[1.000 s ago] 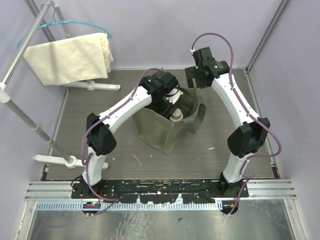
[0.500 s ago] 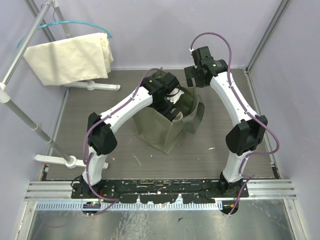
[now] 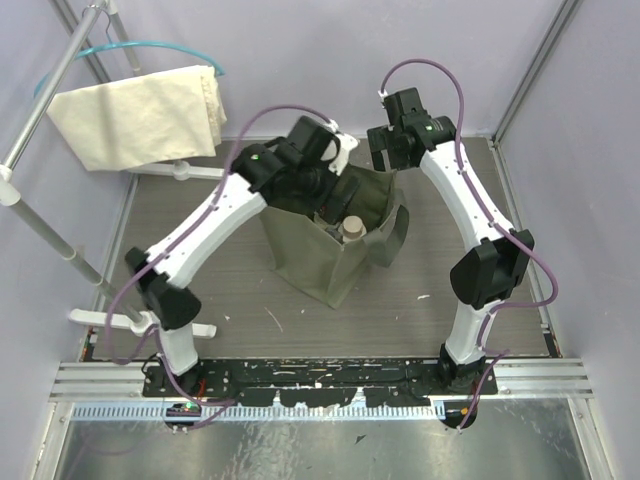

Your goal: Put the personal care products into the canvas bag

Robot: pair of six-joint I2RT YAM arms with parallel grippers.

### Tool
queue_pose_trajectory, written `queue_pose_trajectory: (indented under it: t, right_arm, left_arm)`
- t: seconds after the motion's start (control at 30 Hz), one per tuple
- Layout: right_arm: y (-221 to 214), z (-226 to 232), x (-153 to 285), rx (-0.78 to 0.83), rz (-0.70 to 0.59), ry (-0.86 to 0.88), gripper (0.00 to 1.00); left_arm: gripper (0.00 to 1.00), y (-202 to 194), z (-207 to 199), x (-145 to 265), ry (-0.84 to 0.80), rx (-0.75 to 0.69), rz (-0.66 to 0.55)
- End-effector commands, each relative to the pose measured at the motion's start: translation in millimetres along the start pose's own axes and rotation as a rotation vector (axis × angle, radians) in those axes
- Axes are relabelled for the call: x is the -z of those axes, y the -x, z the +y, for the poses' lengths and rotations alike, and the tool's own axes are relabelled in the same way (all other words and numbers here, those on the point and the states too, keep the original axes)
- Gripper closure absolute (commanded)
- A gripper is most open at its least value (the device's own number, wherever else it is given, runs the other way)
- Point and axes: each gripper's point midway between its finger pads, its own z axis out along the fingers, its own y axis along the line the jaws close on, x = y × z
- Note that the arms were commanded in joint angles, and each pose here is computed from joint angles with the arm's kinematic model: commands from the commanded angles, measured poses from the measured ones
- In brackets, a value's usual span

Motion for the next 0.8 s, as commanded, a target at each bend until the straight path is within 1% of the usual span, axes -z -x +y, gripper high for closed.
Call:
queue_pose_trajectory:
  t: [0.0, 0.1, 0.13, 0.2, 0.27, 0.33, 0.43, 0.53, 0.63, 0.77]
  right_arm:
    - [44.4, -9.7, 36.1, -0.047, -0.182, 0.012, 0.0]
    - [58.5, -11.2, 44.4, -0.069, -0.248, 0.015, 0.0]
    - [62.3, -12.5, 46.1, -0.07, -0.266, 0.014, 0.0]
    - [70.2, -14.0, 49.3, -0.07, -0.301, 0.011, 0.0]
    - [76.1, -17.1, 49.5, -0.069, -0.323, -0.008, 0.0]
    - [78.6, -17.9, 44.1, -0.063, -0.322, -0.013, 0.0]
    - [77.7, -21.3, 34.0, -0.075, -0.305, -0.005, 0.0]
    - [73.8, -33.2, 25.3, -0.128, -0.285, 0.018, 0.0]
    - [66.3, -51.0, 18.0, -0.195, -0.264, 0.042, 0.0]
    - [47.4, -73.4, 7.4, -0.272, -0.215, 0.033, 0.0]
  left_arm:
    - [0.02, 56.6, 25.5, 67.3, 0.154, 0.055, -0.336]
    - [0.02, 62.2, 57.9, 97.6, 0.339, 0.114, -0.443]
    - [0.02, 60.8, 66.2, 105.8, 0.376, 0.138, -0.464]
    - [0.02, 54.7, 85.3, 119.4, 0.409, 0.215, -0.481]
    - [0.02, 44.8, 103.2, 129.2, 0.384, 0.325, -0.479]
    - [0.02, 32.1, 122.7, 132.1, 0.366, 0.41, -0.473]
    - [0.02, 11.0, 156.3, 135.7, 0.388, 0.481, -0.467]
    - [0.02, -10.2, 187.5, 135.4, 0.393, 0.556, -0.45]
    - [0.02, -23.6, 211.6, 131.1, 0.428, 0.585, -0.444]
    - [0.02, -35.7, 225.8, 111.3, 0.434, 0.629, -0.372]
